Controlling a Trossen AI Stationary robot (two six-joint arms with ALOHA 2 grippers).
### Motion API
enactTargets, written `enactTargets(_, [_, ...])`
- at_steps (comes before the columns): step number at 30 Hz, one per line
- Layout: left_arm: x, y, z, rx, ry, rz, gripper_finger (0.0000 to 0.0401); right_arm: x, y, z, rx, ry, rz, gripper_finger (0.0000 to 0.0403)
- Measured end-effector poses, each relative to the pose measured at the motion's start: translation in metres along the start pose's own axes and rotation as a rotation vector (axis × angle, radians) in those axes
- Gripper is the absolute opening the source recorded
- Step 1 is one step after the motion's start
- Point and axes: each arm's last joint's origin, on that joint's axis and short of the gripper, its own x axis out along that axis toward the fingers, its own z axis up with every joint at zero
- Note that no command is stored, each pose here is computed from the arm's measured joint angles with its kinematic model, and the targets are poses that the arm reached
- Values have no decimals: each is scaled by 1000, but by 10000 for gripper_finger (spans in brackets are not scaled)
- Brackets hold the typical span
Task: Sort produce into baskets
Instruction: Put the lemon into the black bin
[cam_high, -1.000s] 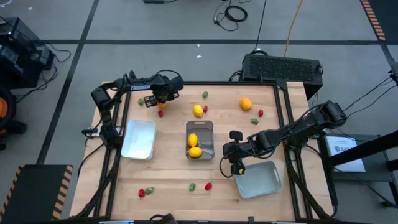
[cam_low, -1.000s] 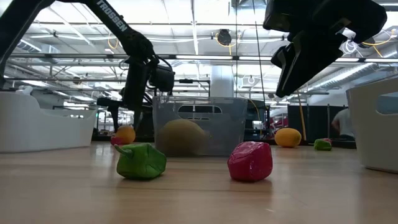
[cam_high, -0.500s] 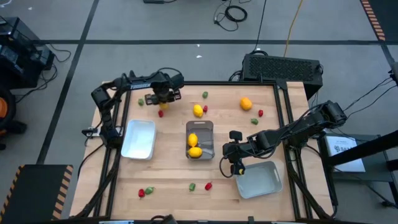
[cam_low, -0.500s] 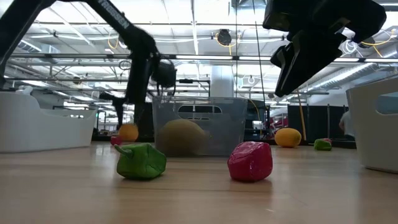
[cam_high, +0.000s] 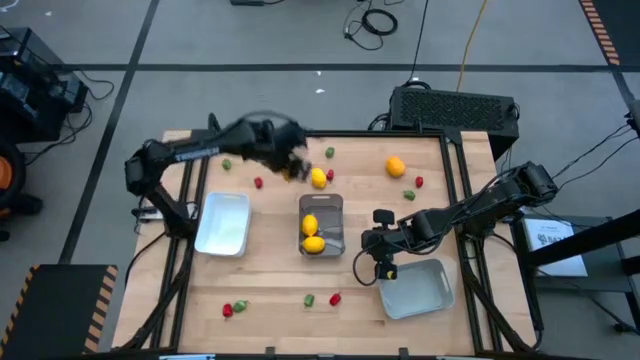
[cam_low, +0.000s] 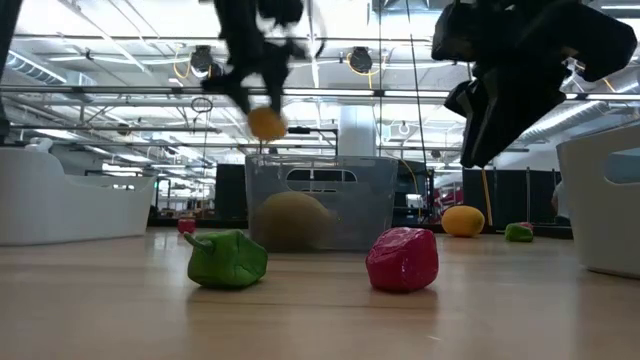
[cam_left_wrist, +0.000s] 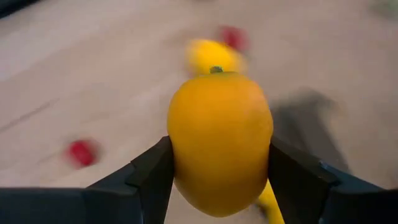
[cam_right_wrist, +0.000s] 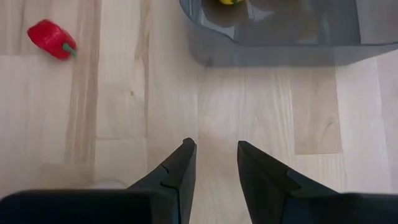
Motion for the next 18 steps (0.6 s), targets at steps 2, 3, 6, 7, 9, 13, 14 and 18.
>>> enactTargets(2, [-2,-26,-17,124,-25,-69,231,0,0,0,17,0,0,109])
enactTargets(3, [-2,-38,-25,179,-39,-92,231,0,0,0,28,0,0,109])
enactTargets(6, [1,-75,-47,340,-119,-193,231,-1,0,0,50,7,19,109])
enactTargets(7, [3,-85,-54,389,-130,-212,231,-2,0,-1,56,16,37,109])
enactTargets(9, [8,-101,-67,462,-160,-234,231,-6,1,-2,68,26,80,109])
enactTargets(13, [25,-115,-81,524,-171,-187,231,-17,-1,-5,110,43,119,109])
enactTargets(14, [30,-116,-82,531,-163,-174,231,-20,-1,-5,119,40,121,109])
enactTargets(18, [52,-120,-86,607,-137,-136,231,-33,1,-7,119,-4,116,109])
